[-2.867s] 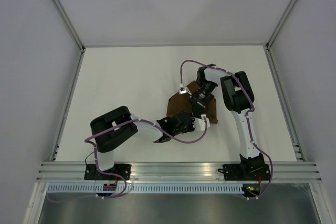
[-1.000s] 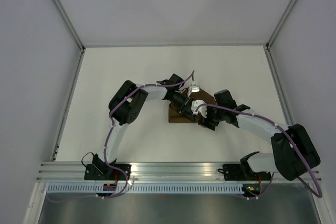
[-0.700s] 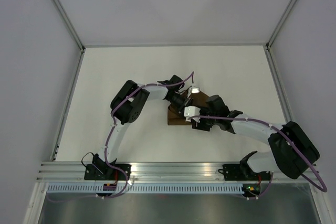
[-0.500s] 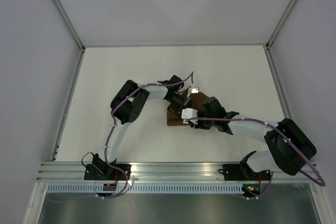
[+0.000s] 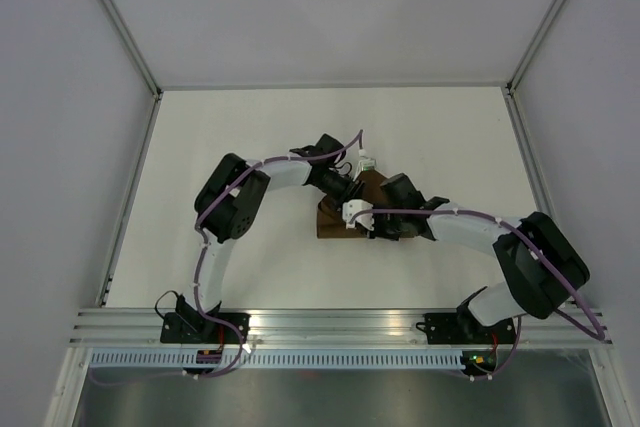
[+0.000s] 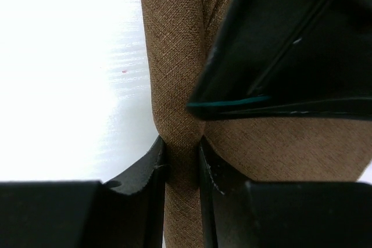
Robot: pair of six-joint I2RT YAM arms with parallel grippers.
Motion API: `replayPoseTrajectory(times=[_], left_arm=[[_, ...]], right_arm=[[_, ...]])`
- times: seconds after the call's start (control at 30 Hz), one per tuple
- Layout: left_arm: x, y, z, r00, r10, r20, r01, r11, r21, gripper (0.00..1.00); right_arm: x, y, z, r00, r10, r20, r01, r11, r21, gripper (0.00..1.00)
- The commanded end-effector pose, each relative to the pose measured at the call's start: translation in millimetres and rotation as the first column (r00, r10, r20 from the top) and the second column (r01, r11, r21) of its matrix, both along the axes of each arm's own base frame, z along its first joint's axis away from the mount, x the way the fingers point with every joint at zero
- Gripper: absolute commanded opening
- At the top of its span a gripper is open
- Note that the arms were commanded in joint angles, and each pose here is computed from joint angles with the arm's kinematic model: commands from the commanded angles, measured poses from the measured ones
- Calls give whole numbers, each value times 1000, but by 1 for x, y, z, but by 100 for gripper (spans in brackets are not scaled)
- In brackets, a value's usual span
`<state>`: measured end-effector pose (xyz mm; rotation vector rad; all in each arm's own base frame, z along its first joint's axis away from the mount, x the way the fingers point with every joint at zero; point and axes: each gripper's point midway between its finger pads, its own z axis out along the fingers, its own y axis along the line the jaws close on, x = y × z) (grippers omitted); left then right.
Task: Fold the napkin, place the utensils inside, and roll it up
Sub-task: Roll the napkin with the utensil
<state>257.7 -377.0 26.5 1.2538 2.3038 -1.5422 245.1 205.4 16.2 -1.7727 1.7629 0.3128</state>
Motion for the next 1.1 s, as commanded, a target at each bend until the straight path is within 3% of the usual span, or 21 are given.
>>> replayPoseTrajectory(times=[0.0,0.1,0.13,0.3,0.4,0.63,0.7,0.83,0.87,0.93,1.07], left_arm=[[44,7,31,970,128,206,-131,991,1,39],[65,16,55,922,232,309,-230,972,-43,39],[82,24,68,874,300,382,-307,951,-45,39],[121,62,89,683,519,514,-565,821,-79,40],[125,79,106,587,577,568,-631,766,-125,40],[108,106,126,406,643,650,-680,687,-256,40],[102,109,131,361,632,686,-670,687,-281,40],[59,79,116,317,512,799,-563,779,-276,42],[56,72,119,272,479,835,-529,799,-286,43],[32,50,108,280,402,872,-446,859,-253,44],[6,20,90,296,309,904,-337,919,-204,46]], right_arm=[[-35,-10,-18,970,53,-236,-64,997,-39,14],[-38,-12,-17,933,73,-351,-88,996,-27,14],[-38,-17,-18,912,61,-406,-84,996,-39,13],[-34,-10,-8,830,126,-543,-135,991,23,14],[-38,-16,-16,734,101,-672,-125,992,12,13],[-14,-17,-28,622,81,-778,-92,995,31,14],[-8,-16,-30,591,72,-804,-84,996,28,14],[1,-15,-36,569,47,-821,-64,998,12,14],[4,-15,-40,566,39,-824,-60,998,6,14],[5,-15,-42,558,28,-829,-58,998,-5,14],[7,-16,-48,546,11,-837,-54,998,-21,14]])
